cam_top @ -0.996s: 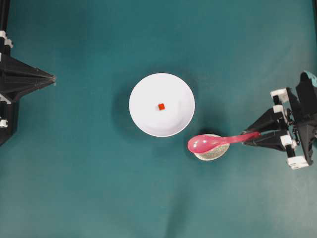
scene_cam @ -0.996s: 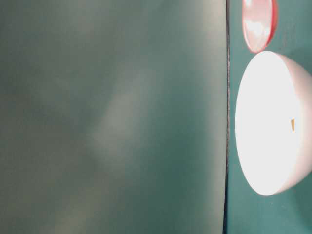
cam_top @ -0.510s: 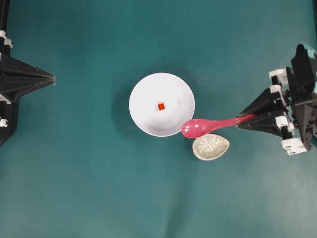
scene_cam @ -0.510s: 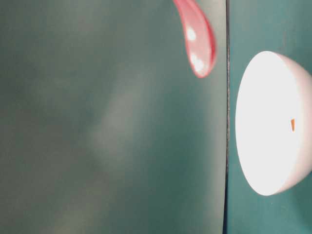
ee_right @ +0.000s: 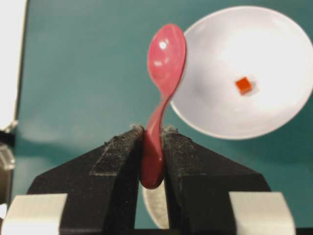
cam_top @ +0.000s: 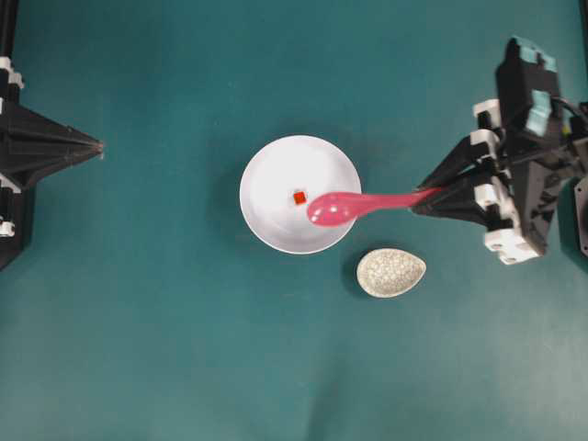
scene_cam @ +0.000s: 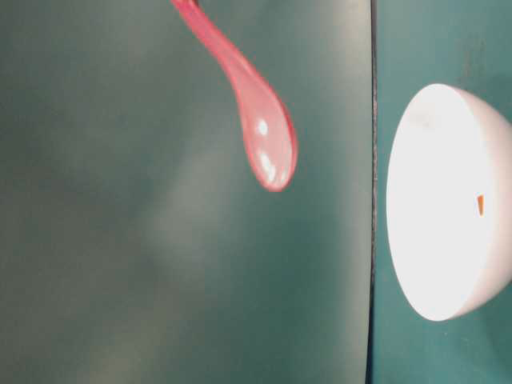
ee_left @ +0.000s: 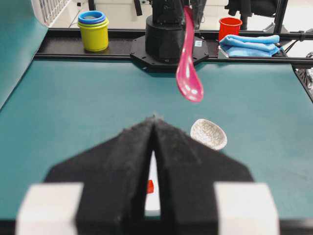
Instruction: Grip the spoon and scoop the red block from the bowl with right arm.
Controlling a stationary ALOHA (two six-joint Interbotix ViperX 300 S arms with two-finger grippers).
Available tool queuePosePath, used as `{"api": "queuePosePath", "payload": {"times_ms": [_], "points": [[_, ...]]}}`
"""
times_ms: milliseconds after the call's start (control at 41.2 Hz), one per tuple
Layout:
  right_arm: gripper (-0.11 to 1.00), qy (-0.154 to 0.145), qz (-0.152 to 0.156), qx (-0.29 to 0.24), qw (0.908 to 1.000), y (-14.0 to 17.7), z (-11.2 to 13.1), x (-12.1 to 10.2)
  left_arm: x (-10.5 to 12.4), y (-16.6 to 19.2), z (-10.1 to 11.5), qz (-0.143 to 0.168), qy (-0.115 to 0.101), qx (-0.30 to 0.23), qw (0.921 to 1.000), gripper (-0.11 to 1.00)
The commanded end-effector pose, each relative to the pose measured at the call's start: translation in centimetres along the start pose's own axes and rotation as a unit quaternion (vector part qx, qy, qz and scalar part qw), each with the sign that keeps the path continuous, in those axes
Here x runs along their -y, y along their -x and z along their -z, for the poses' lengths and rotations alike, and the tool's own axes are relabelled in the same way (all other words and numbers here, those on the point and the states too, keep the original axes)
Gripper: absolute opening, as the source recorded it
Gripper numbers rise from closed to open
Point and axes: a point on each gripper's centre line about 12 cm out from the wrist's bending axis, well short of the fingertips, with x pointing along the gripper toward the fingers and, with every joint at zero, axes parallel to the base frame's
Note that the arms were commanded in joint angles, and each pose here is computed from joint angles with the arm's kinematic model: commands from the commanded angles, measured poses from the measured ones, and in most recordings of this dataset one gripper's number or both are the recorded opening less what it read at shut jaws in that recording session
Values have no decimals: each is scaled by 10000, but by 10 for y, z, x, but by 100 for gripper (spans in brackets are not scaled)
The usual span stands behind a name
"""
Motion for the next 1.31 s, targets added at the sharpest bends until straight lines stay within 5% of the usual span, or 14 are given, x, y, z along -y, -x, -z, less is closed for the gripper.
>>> {"api": "queuePosePath", "payload": {"times_ms": [0,413,729,1287], "points": [[18,-12,1,119,9999,-2,-17,-2,-1,-2,-12,-15,-16,138,9999,0],[14,-245,-93,-74,9996,5,-13,-7,-1,-1,-7,-15,0,-69,10000,0],[14,-728,-118,-869,9935,9,44,-6,-1,1,-11,-16,-1,7,10000,0],[14,-701,172,-1472,9865,-30,107,7,-1,1,-11,-17,7,15,10000,0]]}}
